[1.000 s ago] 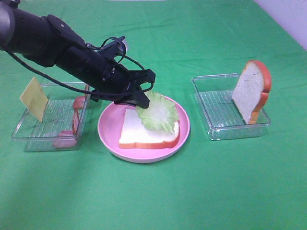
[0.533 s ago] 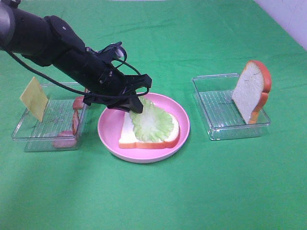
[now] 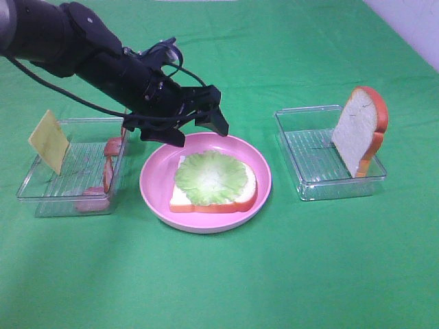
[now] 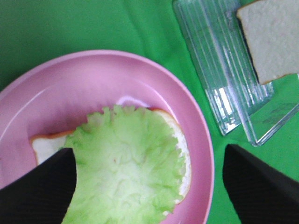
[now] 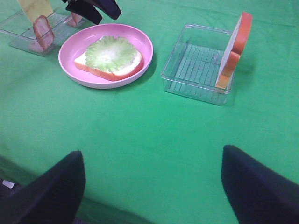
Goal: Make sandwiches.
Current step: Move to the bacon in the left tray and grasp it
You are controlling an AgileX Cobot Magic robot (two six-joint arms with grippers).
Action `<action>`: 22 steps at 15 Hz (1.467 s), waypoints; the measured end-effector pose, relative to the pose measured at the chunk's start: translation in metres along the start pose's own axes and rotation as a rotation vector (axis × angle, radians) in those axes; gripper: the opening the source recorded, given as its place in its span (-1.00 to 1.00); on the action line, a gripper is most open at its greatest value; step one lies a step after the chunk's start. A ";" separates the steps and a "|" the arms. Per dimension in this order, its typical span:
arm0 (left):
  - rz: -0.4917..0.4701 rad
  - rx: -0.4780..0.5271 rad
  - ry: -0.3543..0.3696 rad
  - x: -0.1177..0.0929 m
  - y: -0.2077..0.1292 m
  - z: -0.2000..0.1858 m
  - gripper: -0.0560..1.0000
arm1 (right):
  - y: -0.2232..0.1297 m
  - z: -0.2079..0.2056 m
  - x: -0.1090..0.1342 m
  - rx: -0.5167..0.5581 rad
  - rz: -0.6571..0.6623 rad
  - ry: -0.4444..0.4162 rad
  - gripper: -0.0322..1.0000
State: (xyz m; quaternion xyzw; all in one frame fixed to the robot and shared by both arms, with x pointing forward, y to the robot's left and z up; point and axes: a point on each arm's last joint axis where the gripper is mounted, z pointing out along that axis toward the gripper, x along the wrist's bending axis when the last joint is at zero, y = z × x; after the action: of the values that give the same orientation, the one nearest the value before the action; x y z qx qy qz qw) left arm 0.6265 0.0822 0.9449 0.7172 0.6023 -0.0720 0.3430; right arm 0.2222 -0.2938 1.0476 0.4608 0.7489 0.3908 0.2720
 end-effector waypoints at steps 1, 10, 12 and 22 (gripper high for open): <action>0.011 -0.012 -0.002 -0.003 0.003 -0.004 0.63 | 0.000 0.000 0.000 0.000 0.000 0.000 0.49; 0.120 -0.052 0.357 -0.025 0.056 -0.086 0.63 | 0.000 0.000 0.000 0.000 0.000 0.000 0.49; 0.118 -0.041 0.458 -0.021 0.059 -0.095 0.63 | 0.000 0.000 0.000 0.000 0.000 0.000 0.49; -0.064 0.093 0.579 0.035 0.055 -0.056 0.53 | 0.000 0.000 0.000 0.000 0.000 0.000 0.49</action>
State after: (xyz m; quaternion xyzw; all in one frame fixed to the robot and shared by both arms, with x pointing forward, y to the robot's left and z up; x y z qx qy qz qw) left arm 0.6685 0.1405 0.9915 0.7036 0.6933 0.0976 0.1213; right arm 0.2222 -0.2938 1.0476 0.4608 0.7489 0.3908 0.2720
